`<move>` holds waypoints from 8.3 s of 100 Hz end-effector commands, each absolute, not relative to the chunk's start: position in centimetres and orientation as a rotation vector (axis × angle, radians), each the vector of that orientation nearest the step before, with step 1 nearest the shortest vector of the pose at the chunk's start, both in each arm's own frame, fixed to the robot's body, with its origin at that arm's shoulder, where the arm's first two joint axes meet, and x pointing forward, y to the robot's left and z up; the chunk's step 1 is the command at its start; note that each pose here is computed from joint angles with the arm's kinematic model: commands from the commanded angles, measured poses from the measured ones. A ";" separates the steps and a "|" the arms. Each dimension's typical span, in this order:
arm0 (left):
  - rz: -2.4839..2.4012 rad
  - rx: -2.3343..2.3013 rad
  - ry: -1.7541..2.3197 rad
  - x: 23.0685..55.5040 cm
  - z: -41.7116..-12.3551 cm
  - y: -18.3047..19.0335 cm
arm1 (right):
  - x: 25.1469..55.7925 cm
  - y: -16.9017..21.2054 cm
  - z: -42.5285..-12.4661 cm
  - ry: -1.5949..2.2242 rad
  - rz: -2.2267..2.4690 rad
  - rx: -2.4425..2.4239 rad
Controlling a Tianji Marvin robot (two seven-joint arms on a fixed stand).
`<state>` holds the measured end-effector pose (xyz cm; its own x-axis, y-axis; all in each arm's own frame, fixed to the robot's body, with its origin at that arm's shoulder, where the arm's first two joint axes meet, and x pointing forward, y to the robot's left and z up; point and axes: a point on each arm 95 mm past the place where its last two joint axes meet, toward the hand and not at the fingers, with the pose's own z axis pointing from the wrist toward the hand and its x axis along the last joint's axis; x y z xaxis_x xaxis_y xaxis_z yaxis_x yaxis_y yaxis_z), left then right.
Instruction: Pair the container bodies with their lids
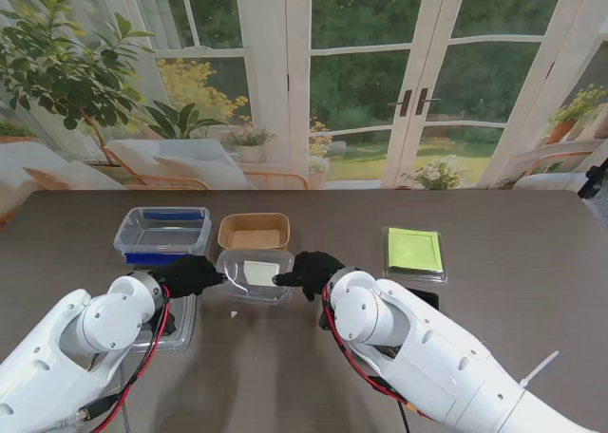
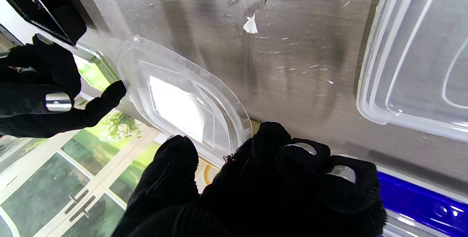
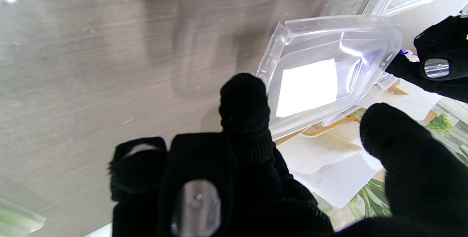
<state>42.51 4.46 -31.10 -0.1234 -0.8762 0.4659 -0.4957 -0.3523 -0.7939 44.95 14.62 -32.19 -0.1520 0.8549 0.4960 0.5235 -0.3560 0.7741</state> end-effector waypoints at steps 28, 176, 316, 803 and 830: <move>-1.473 -1.804 1.501 43.7 -29.9 5.2 | 47.5 17.0 -30.7 1.554 1.547 1.818; -1.449 -1.926 1.523 53.8 -30.5 7.3 | 57.2 20.0 -30.5 1.486 1.483 1.874; -1.410 -1.945 1.584 55.3 -30.5 7.0 | 58.4 18.4 -32.0 1.429 1.419 1.890; -1.503 -1.903 1.604 55.6 -30.4 7.8 | 58.5 19.1 -32.0 1.414 1.415 1.818; -1.490 -1.926 1.605 55.4 -31.0 7.7 | 58.4 18.9 -32.6 1.412 1.393 1.834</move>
